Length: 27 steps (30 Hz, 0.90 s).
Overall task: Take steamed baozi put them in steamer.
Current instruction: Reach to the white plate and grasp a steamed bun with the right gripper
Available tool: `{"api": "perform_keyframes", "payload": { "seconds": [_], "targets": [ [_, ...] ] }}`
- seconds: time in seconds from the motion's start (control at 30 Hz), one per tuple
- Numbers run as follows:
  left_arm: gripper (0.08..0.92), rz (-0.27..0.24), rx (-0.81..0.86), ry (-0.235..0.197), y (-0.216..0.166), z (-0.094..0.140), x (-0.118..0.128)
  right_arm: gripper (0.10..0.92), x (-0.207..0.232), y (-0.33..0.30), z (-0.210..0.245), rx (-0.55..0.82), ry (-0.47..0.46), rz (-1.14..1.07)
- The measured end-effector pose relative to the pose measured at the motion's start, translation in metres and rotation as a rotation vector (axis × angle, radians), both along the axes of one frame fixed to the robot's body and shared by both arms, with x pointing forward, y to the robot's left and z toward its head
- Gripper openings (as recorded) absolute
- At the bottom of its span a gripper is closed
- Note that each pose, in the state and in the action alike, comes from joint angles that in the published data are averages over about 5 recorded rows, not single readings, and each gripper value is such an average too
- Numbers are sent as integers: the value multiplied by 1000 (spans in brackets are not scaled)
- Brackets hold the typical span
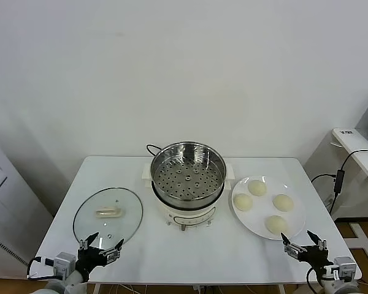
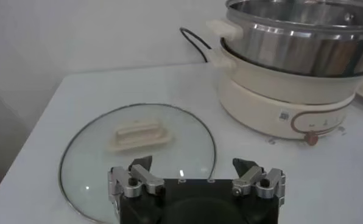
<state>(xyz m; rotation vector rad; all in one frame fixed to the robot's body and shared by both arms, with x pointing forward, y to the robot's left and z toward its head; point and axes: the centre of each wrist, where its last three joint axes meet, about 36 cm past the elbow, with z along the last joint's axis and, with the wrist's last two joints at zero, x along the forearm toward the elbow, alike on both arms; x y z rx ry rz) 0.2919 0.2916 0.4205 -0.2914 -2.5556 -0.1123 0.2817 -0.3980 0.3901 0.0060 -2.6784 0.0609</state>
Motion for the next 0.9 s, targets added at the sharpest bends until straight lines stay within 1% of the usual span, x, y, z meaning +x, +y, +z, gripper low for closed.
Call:
{"api": "perform_keyframes", "payload": {
  "seconds": [0.2, 0.33, 0.43, 0.6, 0.77, 0.9],
  "targets": [
    [823, 0, 2, -1, 1, 1, 0, 823, 4, -3, 2, -26, -9, 15],
    [823, 0, 8, -3, 3, 1, 1, 823, 11, -10, 4, -104, -30, 38],
    [823, 2, 13, -2, 5, 1, 2, 823, 20, -17, 7, -207, -60, 71],
    [823, 3, 12, -1, 5, 0, 2, 823, 43, -30, 12, -428, -122, 142],
    [823, 6, 13, 0, 5, 1, 3, 823, 74, -43, 21, -658, -180, 228],
    [823, 11, 15, 3, 5, 1, 4, 823, 105, -53, 31, -807, -202, 325]
  ]
}}
